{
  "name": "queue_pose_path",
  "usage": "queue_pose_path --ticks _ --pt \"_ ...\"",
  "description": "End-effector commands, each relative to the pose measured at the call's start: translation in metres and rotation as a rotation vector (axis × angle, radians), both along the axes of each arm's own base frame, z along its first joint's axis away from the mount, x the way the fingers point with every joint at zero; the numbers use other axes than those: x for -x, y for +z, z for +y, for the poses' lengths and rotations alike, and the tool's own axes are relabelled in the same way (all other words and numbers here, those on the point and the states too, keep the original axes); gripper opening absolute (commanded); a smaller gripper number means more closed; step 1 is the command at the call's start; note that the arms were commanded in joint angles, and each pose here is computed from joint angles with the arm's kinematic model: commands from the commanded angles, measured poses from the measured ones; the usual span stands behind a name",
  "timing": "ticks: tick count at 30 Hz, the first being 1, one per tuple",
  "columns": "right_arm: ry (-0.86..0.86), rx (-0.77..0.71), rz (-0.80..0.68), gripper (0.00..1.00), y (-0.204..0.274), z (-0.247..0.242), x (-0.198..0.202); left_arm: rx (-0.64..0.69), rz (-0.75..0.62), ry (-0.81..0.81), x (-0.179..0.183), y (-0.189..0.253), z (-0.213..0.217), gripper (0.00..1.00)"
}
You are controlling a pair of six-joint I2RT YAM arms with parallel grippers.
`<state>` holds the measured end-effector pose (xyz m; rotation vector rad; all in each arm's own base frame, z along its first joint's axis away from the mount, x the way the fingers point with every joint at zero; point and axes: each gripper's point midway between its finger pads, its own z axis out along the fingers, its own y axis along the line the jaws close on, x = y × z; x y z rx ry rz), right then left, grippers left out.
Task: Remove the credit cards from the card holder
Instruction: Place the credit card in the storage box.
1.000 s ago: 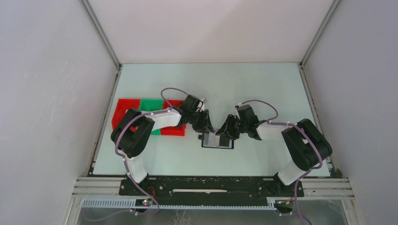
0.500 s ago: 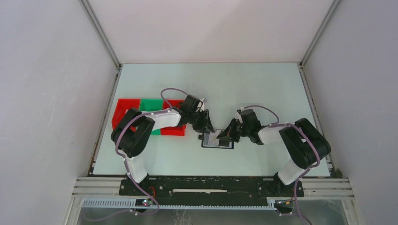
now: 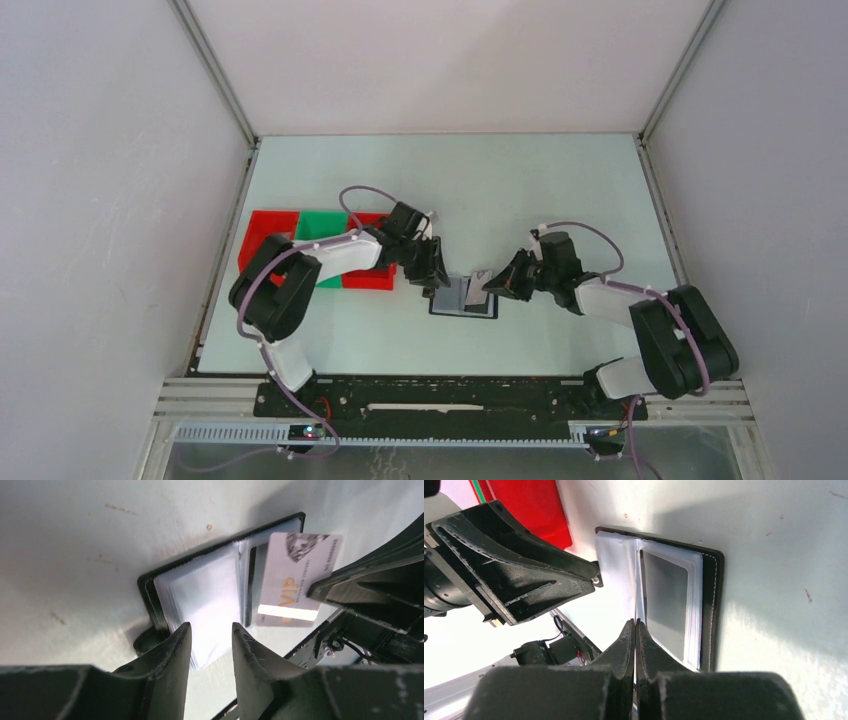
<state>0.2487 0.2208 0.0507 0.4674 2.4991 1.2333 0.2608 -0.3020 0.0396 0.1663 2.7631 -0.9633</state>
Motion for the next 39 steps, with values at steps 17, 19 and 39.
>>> queue_pose_path --ticks 17,19,39 --pt "0.138 -0.265 -0.409 0.00 0.136 0.009 0.008 0.419 -0.242 -0.112 0.025 0.166 -0.003 0.58" --pt "0.147 -0.298 -0.431 0.00 0.146 0.012 0.009 0.450 -0.225 -0.138 0.028 0.167 -0.007 0.59" --pt "0.218 -0.482 -0.455 0.00 0.177 0.049 0.017 0.569 -0.207 -0.149 0.031 0.179 -0.017 0.50"
